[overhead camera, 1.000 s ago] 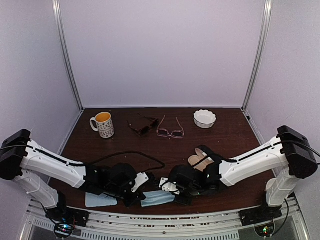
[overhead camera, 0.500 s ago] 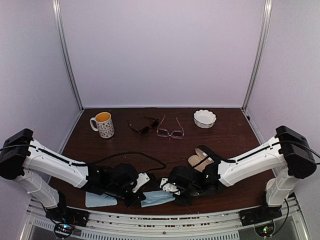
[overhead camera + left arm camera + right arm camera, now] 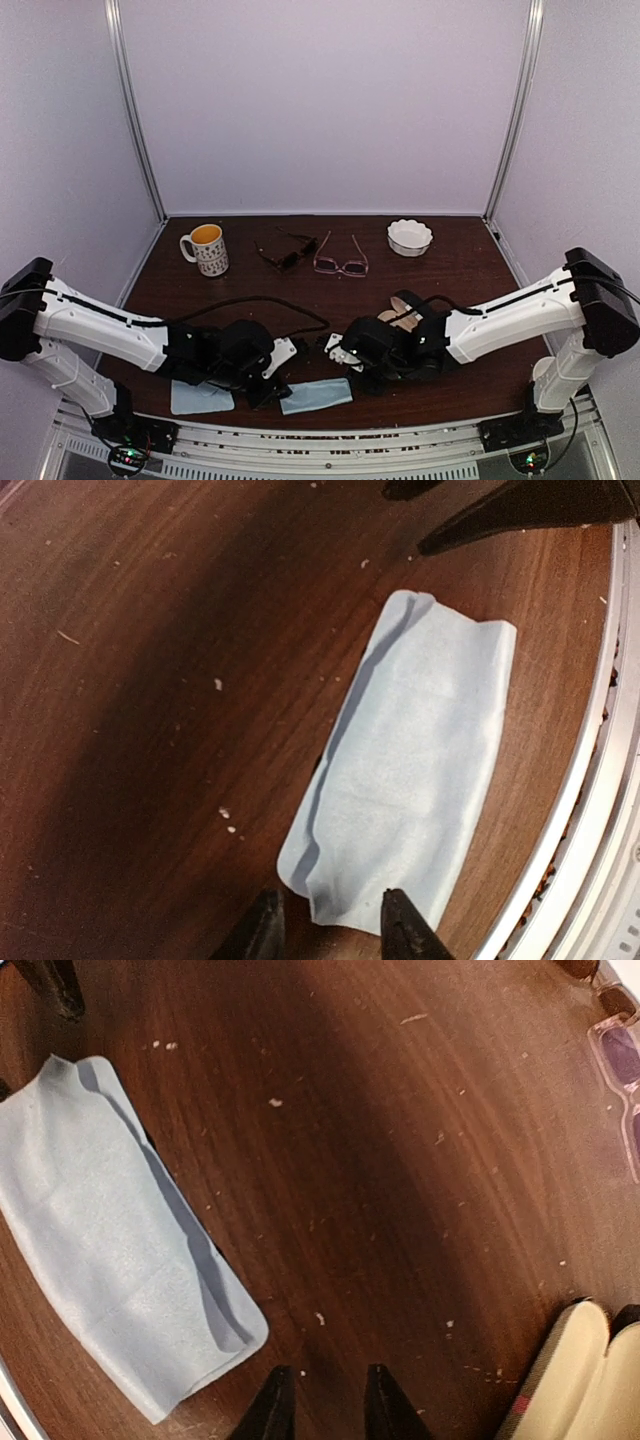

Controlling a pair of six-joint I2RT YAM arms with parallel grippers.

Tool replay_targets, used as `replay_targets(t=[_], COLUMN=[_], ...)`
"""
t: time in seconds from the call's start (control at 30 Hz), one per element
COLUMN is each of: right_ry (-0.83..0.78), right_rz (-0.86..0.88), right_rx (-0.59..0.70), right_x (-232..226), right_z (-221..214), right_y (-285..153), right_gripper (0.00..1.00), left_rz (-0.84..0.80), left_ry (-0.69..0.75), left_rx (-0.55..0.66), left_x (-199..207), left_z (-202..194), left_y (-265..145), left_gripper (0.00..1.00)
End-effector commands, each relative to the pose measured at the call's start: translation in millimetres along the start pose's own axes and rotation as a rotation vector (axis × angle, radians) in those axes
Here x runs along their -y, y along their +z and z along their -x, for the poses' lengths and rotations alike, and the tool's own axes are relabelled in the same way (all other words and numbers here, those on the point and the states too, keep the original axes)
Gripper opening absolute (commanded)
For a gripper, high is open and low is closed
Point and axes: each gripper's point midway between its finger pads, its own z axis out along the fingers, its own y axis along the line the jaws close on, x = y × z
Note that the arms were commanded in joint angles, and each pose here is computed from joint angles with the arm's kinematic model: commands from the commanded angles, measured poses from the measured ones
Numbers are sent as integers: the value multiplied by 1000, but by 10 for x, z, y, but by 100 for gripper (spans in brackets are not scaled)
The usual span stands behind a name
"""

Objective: Organize the sunglasses
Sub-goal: Fold the glasses cleaning cloth at the corner of the board, then pick up the folded cleaning cloth from the corner of the board.

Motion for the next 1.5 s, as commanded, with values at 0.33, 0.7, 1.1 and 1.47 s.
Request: replay_targets(t=[0.33, 0.7, 1.1, 1.47], right_ry=[126, 116, 27, -106], right_rz=[-193, -230, -135, -91], right_rx=[235, 349, 348, 343], right_x=[569, 736, 491, 273], right_z=[268, 271, 153, 3], right_y=[-747, -1200, -1108, -1001], right_gripper=[40, 52, 63, 61], left_rz=[254, 354, 124, 55], left_ry=[15, -96, -21, 164], left_rx=[304, 349, 301, 174], left_x=[-477, -738, -122, 360], left_z=[516, 238, -106, -207], left_y=[-976, -1095, -754, -313], left_gripper=[86, 97, 87, 62])
